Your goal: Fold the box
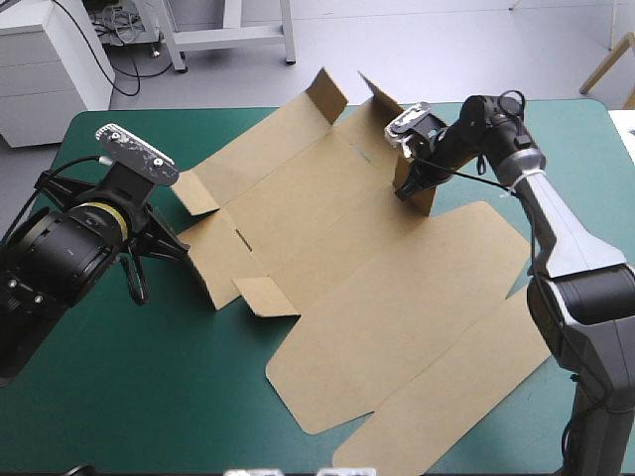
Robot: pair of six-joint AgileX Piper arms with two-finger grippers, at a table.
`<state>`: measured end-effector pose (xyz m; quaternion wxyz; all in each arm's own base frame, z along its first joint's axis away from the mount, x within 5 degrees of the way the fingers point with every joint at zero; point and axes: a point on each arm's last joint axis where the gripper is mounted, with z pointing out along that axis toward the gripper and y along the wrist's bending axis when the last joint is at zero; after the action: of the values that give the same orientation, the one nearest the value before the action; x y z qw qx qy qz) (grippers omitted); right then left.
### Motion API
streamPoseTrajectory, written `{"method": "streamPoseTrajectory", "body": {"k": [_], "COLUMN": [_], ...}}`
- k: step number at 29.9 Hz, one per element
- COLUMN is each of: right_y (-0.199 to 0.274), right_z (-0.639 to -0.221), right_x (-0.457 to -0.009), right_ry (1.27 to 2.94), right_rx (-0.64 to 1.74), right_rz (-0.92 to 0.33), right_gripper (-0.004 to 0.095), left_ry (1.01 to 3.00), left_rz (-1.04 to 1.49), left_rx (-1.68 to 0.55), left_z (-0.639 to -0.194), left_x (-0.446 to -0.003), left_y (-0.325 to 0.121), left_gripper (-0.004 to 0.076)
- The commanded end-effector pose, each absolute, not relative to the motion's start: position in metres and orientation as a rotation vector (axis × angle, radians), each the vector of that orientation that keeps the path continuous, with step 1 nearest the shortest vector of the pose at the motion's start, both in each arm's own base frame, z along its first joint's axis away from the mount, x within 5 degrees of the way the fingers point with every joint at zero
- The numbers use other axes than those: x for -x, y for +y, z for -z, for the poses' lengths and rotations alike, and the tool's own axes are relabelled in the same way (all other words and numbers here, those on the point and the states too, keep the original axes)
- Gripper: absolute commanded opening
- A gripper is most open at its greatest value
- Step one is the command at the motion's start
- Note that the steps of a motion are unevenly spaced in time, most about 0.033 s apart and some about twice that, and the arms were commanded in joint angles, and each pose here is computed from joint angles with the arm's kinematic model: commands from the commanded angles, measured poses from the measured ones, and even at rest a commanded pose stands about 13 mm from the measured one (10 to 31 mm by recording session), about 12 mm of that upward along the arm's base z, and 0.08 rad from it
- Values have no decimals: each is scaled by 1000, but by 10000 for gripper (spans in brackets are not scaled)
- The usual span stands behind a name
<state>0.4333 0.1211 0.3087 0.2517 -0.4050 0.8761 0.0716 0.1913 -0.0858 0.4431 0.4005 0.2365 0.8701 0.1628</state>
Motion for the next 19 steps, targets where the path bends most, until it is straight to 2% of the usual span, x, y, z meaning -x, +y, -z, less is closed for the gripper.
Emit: {"method": "streamPoseTrajectory", "body": {"k": [1,6,15,19], "right_y": [146,179,220,237], "right_z": [-347,-346,-347,-347], "right_x": [-427,-422,-404,-394], "right_ry": [2145,1988,1784,1641], "right_rx": [1237,1453,1665,1806], "right_rz": [-125,-45,-13,21], "right_gripper": [-20,-20,-20,-20], "left_ry": [2136,2137,2133,2131], "left_rz": [-425,-422,-418,-417], "left_rx": [-561,-557,-553,-554], "left_z": [-458,-458,-458,-458], "left_x": [-186,-186,-186,-186], "left_y": [-79,-79,-79,-79], "left_gripper": [6,5,5,5]}}
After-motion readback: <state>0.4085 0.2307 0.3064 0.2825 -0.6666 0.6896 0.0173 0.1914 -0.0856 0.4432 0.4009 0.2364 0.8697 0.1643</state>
